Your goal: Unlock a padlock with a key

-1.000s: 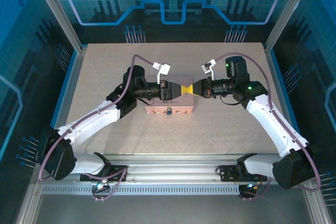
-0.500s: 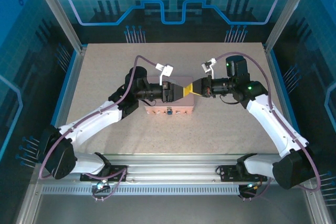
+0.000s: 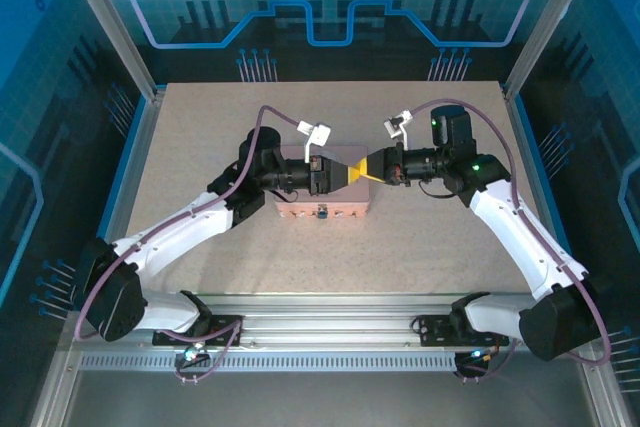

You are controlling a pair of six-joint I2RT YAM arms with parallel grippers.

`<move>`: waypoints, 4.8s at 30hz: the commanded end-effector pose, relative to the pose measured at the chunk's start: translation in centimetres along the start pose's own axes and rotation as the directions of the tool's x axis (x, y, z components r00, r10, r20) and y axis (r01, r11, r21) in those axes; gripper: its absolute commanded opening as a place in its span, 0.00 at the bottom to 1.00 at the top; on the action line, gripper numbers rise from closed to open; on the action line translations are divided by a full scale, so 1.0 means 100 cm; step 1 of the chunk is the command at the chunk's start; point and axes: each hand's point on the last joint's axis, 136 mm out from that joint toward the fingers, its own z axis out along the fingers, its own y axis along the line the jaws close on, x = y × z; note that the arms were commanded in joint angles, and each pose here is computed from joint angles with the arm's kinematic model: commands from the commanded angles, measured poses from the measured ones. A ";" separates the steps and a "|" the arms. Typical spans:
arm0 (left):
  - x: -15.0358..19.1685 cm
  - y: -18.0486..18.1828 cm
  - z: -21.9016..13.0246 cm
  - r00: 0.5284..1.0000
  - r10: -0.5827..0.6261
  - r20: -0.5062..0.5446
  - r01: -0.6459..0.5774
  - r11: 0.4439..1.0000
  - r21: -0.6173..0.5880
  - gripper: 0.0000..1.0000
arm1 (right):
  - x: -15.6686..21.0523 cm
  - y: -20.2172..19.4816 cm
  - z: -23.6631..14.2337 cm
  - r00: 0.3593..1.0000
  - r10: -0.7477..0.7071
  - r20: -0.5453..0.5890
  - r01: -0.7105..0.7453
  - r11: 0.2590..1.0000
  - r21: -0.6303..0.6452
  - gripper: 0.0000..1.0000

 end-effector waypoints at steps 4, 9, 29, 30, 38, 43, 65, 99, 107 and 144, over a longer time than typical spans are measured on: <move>0.006 -0.004 0.000 1.000 0.027 -0.014 -0.027 1.000 0.012 0.26 | 0.001 0.006 -0.006 1.000 -0.013 0.004 0.013 1.000 -0.028 0.00; 0.009 -0.003 -0.002 1.000 0.023 -0.017 -0.023 1.000 0.002 0.20 | 0.001 0.005 -0.009 1.000 -0.011 0.012 0.012 1.000 -0.027 0.00; 0.014 -0.007 -0.014 0.995 0.070 -0.070 -0.075 0.995 -0.059 0.00 | 0.014 0.000 -0.010 0.998 -0.056 -0.029 0.055 0.998 -0.036 0.19; 0.015 -0.007 -0.014 0.994 0.072 -0.077 -0.077 0.995 -0.063 0.00 | 0.014 -0.002 -0.010 0.998 -0.060 -0.022 0.059 0.998 -0.025 0.25; 0.017 -0.014 -0.015 0.993 0.063 -0.103 -0.067 0.997 -0.039 0.00 | 0.012 0.000 -0.012 0.994 -0.110 0.019 0.111 0.993 -0.046 0.47; 0.017 -0.022 -0.014 0.993 0.060 -0.105 -0.060 0.998 0.004 0.00 | 0.021 0.004 -0.004 0.991 -0.135 -0.015 0.134 0.987 -0.084 0.48; 0.017 -0.031 -0.017 0.993 0.062 -0.098 -0.058 0.997 0.043 0.03 | 0.038 0.034 0.000 0.968 -0.246 -0.057 0.230 0.952 -0.203 0.05; 0.016 -0.023 -0.025 0.999 -0.012 -0.033 0.014 0.998 0.068 0.44 | 0.016 0.029 -0.009 0.973 -0.222 0.071 0.231 0.957 -0.178 0.00; 0.018 -0.024 -0.021 0.999 -0.009 -0.041 0.012 0.997 0.078 0.27 | 0.016 0.028 -0.007 0.972 -0.219 0.079 0.231 0.955 -0.184 0.00; 0.035 0.011 -0.029 0.961 0.019 -0.277 -0.084 0.970 -0.226 0.00 | 0.015 -0.030 -0.025 0.969 -0.230 0.089 0.221 0.970 0.099 0.48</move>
